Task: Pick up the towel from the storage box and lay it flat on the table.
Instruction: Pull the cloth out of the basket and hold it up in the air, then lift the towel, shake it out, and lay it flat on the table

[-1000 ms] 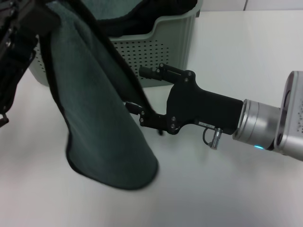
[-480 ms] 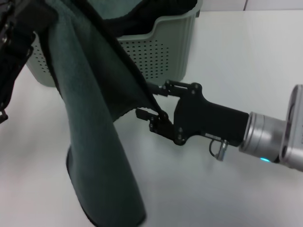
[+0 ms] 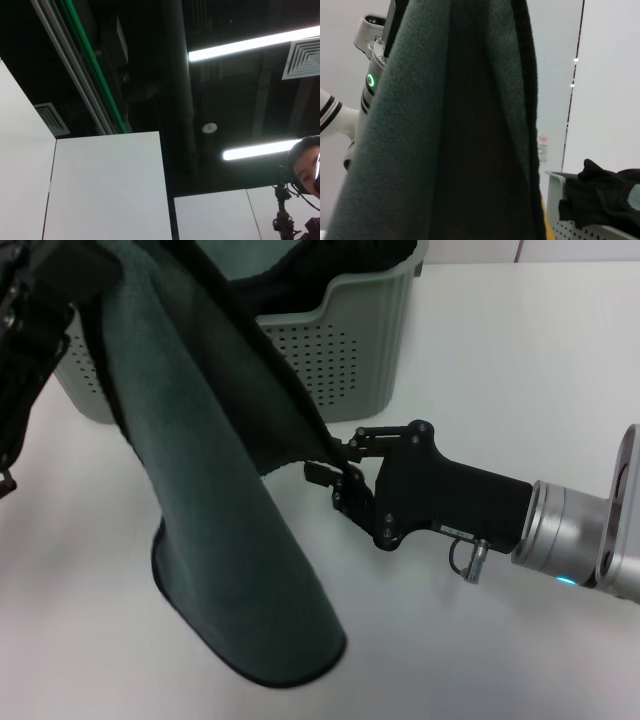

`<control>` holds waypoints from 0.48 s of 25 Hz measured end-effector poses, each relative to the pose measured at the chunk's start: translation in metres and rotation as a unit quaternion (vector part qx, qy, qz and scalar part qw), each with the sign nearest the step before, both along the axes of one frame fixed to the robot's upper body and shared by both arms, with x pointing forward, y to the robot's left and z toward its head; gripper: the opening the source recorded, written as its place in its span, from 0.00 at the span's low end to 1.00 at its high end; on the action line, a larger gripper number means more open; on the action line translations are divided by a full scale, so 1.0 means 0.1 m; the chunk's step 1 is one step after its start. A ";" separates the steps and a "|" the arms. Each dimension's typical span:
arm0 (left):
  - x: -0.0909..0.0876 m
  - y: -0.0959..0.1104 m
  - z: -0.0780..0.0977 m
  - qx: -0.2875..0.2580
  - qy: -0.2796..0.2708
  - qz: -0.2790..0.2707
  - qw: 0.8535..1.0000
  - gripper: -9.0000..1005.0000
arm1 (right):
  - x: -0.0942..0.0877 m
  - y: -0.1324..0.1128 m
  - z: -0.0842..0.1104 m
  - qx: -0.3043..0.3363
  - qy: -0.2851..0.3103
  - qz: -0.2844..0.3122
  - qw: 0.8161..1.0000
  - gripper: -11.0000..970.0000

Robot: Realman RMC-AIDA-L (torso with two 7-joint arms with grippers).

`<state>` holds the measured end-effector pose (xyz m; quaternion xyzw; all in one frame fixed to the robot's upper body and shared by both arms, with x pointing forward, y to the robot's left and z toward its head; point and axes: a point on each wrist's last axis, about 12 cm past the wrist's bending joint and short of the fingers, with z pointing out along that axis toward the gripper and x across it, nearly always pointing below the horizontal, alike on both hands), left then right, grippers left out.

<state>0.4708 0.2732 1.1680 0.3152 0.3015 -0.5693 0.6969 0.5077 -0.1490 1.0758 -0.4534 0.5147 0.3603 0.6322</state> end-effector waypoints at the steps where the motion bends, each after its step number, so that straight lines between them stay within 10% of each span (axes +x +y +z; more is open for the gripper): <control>1: 0.00 0.00 0.00 0.000 0.000 0.001 1.000 0.02 | 0.00 -0.01 0.00 0.000 0.000 -0.002 1.000 0.31; 12: -0.01 0.06 -0.06 -0.009 0.014 0.023 1.000 0.02 | -0.07 -0.07 -0.05 -0.004 -0.016 -0.012 1.000 0.13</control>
